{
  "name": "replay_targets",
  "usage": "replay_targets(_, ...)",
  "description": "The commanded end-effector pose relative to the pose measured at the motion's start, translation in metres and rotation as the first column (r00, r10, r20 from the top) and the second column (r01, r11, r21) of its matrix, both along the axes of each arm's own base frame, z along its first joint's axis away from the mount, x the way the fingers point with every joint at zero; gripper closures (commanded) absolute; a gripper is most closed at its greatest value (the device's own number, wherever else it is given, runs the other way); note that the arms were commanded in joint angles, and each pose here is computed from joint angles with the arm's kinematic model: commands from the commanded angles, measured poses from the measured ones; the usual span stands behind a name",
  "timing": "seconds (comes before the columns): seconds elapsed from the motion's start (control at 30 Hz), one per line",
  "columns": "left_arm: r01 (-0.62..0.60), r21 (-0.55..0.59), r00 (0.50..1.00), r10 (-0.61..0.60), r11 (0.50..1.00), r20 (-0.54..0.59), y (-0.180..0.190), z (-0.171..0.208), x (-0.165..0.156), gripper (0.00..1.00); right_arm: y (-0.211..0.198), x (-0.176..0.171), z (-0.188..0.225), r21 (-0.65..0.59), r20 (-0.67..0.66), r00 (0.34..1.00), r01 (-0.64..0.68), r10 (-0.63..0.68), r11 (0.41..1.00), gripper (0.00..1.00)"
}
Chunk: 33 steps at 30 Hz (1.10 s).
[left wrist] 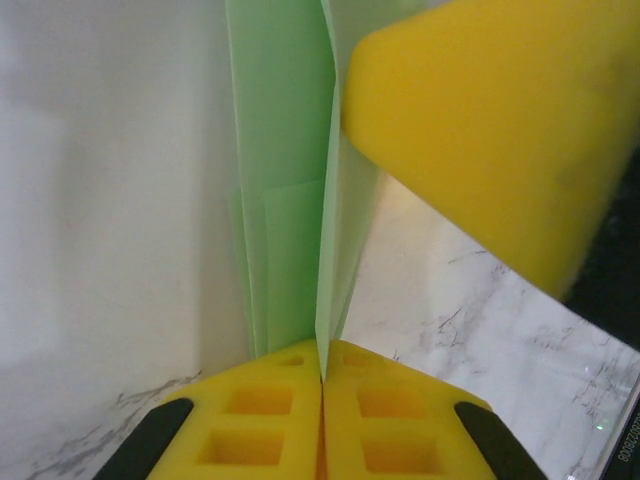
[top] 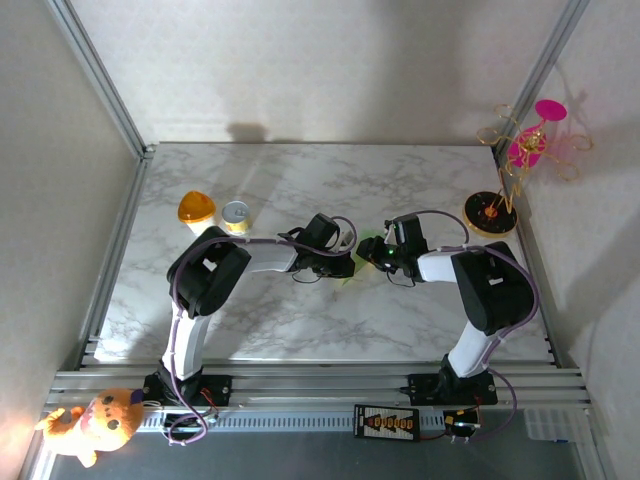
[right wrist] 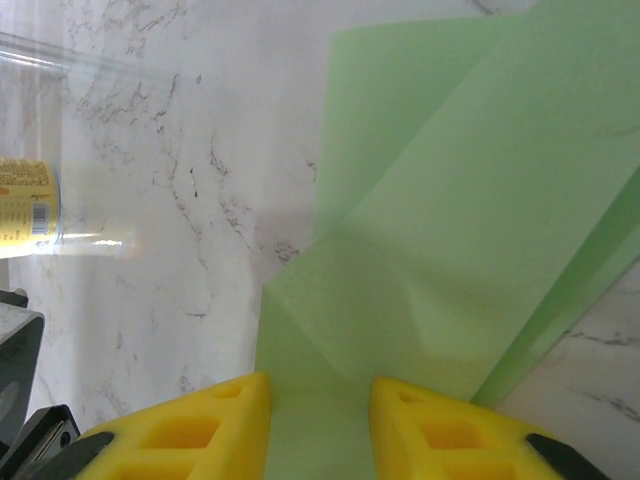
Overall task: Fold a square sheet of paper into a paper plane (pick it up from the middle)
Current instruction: Fold the wing for the fifth time at the center of the table.
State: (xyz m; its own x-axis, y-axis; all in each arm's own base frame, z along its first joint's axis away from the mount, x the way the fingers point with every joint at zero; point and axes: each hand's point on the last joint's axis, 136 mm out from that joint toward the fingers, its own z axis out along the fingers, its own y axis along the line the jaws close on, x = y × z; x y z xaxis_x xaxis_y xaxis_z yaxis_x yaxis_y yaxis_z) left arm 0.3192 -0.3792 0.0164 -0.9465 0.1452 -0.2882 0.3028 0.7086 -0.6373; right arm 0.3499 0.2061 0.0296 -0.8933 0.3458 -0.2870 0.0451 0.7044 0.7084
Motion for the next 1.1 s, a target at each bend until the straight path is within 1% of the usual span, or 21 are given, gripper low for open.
replay_targets(0.0,-0.023,0.178,0.991,0.045,0.984,-0.124,0.038,-0.054,-0.027,0.89,-0.011,-0.006,-0.025,-0.079,-0.072,0.997,0.033,-0.038,0.996,0.67)
replay_targets(0.17,-0.035,0.140,0.993,0.050,0.989,-0.107,0.037,-0.037,-0.028,0.82,-0.014,-0.007,-0.030,-0.097,-0.087,0.995,0.033,-0.041,0.995,0.67)
replay_targets(0.4,-0.066,0.089,0.994,0.074,0.994,-0.083,0.036,-0.011,-0.027,0.76,-0.013,-0.007,-0.033,-0.103,-0.096,0.995,0.026,-0.036,0.994,0.67)
replay_targets(0.53,-0.094,0.054,0.993,0.097,0.994,-0.062,0.034,0.004,-0.021,0.76,-0.014,-0.008,-0.034,-0.107,-0.097,0.995,0.023,-0.034,0.994,0.67)
replay_targets(0.7,-0.107,0.010,0.992,0.108,0.994,-0.065,0.027,0.011,-0.016,0.76,-0.014,-0.008,-0.035,-0.109,-0.100,0.994,0.022,-0.033,0.994,0.67)
replay_targets(0.87,-0.110,0.004,0.992,0.110,0.994,-0.065,0.025,0.012,-0.015,0.77,-0.013,-0.008,-0.035,-0.108,-0.101,0.994,0.021,-0.032,0.994,0.67)
replay_targets(1.07,-0.122,-0.013,0.992,0.122,0.992,-0.024,0.027,0.029,-0.009,0.74,-0.016,-0.007,-0.039,-0.127,-0.115,0.993,0.023,-0.038,0.992,0.67)
